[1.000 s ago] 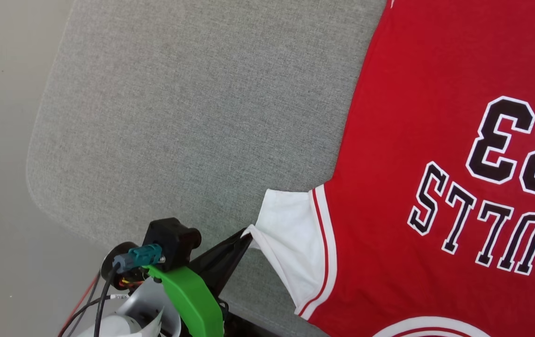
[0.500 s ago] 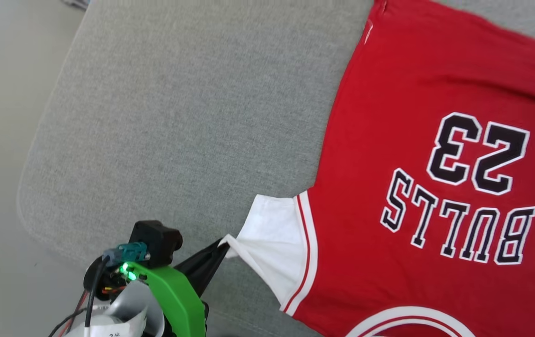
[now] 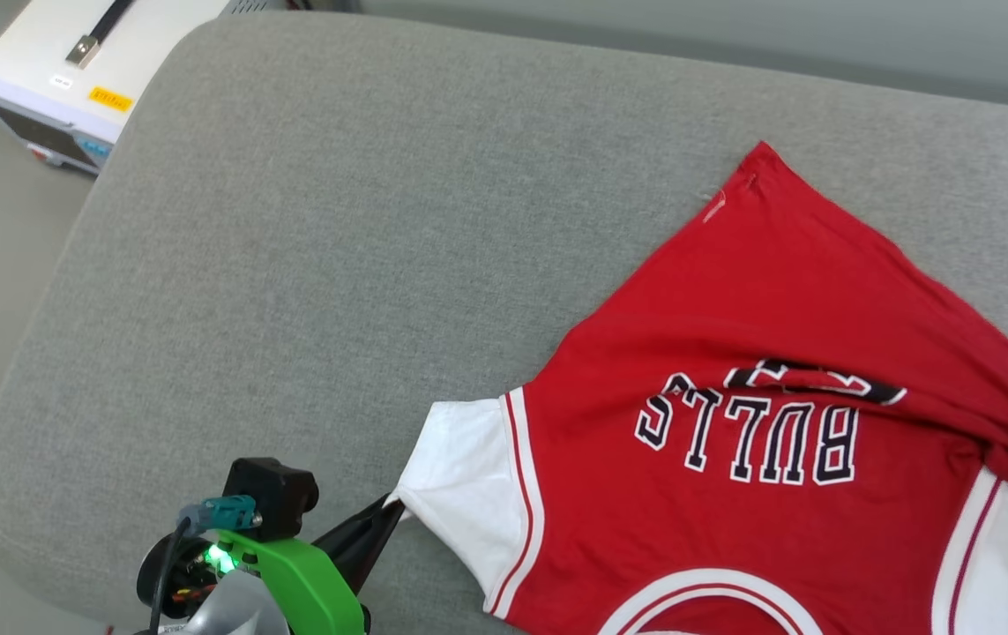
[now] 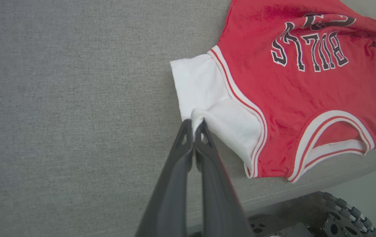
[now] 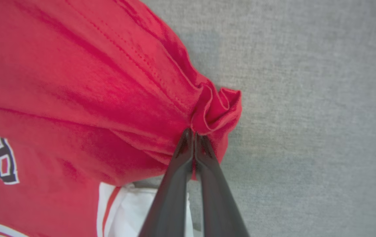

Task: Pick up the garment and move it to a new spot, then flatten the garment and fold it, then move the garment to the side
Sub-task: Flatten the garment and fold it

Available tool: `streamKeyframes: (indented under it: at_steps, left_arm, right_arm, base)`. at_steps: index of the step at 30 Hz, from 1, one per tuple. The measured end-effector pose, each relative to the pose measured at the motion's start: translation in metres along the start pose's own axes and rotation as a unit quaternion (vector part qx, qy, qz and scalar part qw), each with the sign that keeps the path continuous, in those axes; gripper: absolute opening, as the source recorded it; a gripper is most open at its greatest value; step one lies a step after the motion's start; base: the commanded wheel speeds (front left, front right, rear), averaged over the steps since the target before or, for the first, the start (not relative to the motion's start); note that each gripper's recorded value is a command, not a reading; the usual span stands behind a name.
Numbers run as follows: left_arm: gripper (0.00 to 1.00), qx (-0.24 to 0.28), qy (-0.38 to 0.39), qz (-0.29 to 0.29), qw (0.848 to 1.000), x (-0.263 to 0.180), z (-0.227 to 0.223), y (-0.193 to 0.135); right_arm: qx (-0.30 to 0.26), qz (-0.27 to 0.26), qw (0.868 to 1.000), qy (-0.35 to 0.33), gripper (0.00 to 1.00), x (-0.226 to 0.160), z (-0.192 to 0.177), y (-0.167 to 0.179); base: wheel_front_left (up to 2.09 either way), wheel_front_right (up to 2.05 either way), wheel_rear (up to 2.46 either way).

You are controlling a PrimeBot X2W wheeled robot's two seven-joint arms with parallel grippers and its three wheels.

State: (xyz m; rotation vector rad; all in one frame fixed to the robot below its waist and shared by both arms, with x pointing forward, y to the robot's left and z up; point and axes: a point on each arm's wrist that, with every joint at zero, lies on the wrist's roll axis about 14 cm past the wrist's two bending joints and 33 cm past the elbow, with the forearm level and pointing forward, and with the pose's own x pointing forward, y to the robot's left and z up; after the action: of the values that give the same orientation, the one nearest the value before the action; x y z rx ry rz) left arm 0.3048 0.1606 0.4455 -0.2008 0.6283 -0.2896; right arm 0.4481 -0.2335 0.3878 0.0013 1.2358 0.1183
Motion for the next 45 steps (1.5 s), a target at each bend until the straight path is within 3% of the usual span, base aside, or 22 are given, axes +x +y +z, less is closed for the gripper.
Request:
streamKeyframes:
  at_steps: [12, 19, 24, 25, 26, 32, 40, 45]
  left_arm:
    - [0.0, 0.023, -0.071, -0.034, 0.997, -0.007, 0.03, -0.029]
    - [0.0, 0.025, -0.091, -0.06, 0.994, -0.004, 0.038, -0.047]
    - [0.0, 0.02, -0.09, -0.064, 0.994, 0.002, 0.036, -0.05]
    - [0.0, 0.02, -0.091, -0.065, 0.994, 0.002, 0.036, -0.05]
    - [0.0, 0.02, -0.092, -0.067, 0.993, 0.003, 0.037, -0.05]
    - [0.0, 0.018, -0.096, -0.065, 0.993, 0.004, 0.038, -0.049]
    - [0.0, 0.019, -0.1, -0.062, 0.993, 0.004, 0.042, -0.046]
    - [0.0, 0.027, -0.112, -0.067, 0.991, 0.007, 0.054, -0.048]
  right_arm:
    - [0.058, -0.036, 0.998, -0.01, 0.0, -0.062, -0.09, -0.046]
    - [0.111, -0.013, 0.994, -0.016, 0.0, -0.066, -0.13, -0.038]
    - [0.117, -0.011, 0.993, -0.006, 0.0, -0.062, -0.146, -0.035]
    - [0.115, -0.011, 0.993, -0.011, 0.17, -0.062, -0.145, -0.034]
    - [0.114, -0.011, 0.993, -0.014, 1.0, -0.062, -0.143, -0.034]
    - [0.086, 0.006, 0.996, -0.03, 1.0, -0.069, -0.126, -0.024]
    - [-0.011, 0.028, 0.993, -0.116, 1.0, -0.1, -0.041, 0.009]
    - [-0.048, 0.044, 0.989, -0.13, 1.0, -0.1, 0.002, 0.032]
  base:
    - [0.0, 0.0, 0.0]
    - [0.0, 0.0, 0.0]
    - [0.0, 0.0, 0.0]
    - [0.0, 0.0, 0.0]
    - [0.0, 0.0, 0.0]
    - [0.0, 0.0, 0.0]
    - [0.0, 0.0, 0.0]
    - [0.0, 0.0, 0.0]
